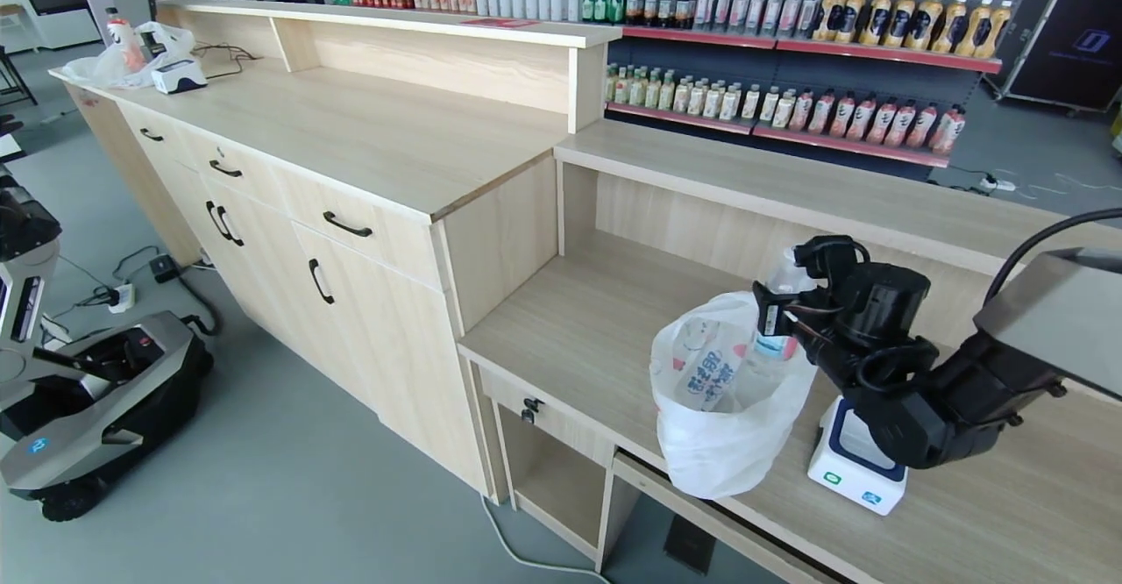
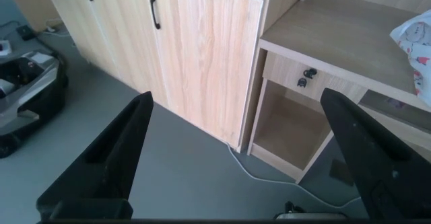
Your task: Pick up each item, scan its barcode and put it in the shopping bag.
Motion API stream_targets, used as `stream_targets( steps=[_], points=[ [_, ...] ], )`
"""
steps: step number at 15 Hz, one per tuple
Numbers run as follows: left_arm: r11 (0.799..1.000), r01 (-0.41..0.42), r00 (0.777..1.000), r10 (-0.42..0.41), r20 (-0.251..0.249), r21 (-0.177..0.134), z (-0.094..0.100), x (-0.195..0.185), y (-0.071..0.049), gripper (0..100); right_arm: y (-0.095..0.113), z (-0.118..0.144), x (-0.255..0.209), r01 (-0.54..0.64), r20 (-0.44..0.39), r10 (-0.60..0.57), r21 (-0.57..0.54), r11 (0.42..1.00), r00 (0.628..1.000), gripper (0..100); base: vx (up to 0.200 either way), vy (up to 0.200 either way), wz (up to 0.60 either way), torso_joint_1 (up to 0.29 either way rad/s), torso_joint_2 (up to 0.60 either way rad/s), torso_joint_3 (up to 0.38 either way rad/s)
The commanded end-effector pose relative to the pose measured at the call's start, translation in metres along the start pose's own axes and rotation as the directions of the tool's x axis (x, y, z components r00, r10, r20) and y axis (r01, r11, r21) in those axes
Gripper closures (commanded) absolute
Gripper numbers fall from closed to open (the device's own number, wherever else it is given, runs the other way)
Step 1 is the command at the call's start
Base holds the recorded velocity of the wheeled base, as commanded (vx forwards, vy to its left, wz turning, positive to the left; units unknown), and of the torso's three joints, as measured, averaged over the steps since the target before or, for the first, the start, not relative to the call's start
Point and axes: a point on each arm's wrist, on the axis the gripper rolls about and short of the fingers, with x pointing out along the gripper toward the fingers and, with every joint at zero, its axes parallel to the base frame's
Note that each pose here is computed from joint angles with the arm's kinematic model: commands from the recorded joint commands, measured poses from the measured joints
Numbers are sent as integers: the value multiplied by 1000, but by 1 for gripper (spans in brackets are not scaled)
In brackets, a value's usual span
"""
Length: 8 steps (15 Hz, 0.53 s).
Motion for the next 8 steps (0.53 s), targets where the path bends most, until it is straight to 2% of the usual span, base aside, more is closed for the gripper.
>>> stream_targets(
  steps=[1,5,6,8],
  points=[
    [1000,0,1000,0,1,-1,0,0,0,0,15,-36,22,-41,-46,42,9,999,998,100,0,0,0,0,0,0],
    [1000,0,1000,0,1,-1,0,0,0,0,24,-55,41,-52,-39,52,-15,999,998,100,0,0,0,0,0,0],
    [1000,0,1000,0,1,-1,0,0,0,0,23,-66,41,-50,-59,49,-30,998,997,100,0,0,0,0,0,0],
    [1000,0,1000,0,1,-1,0,0,0,0,21,-73,42,-47,-77,44,-36,998,996,100,0,0,0,0,0,0]
  ],
)
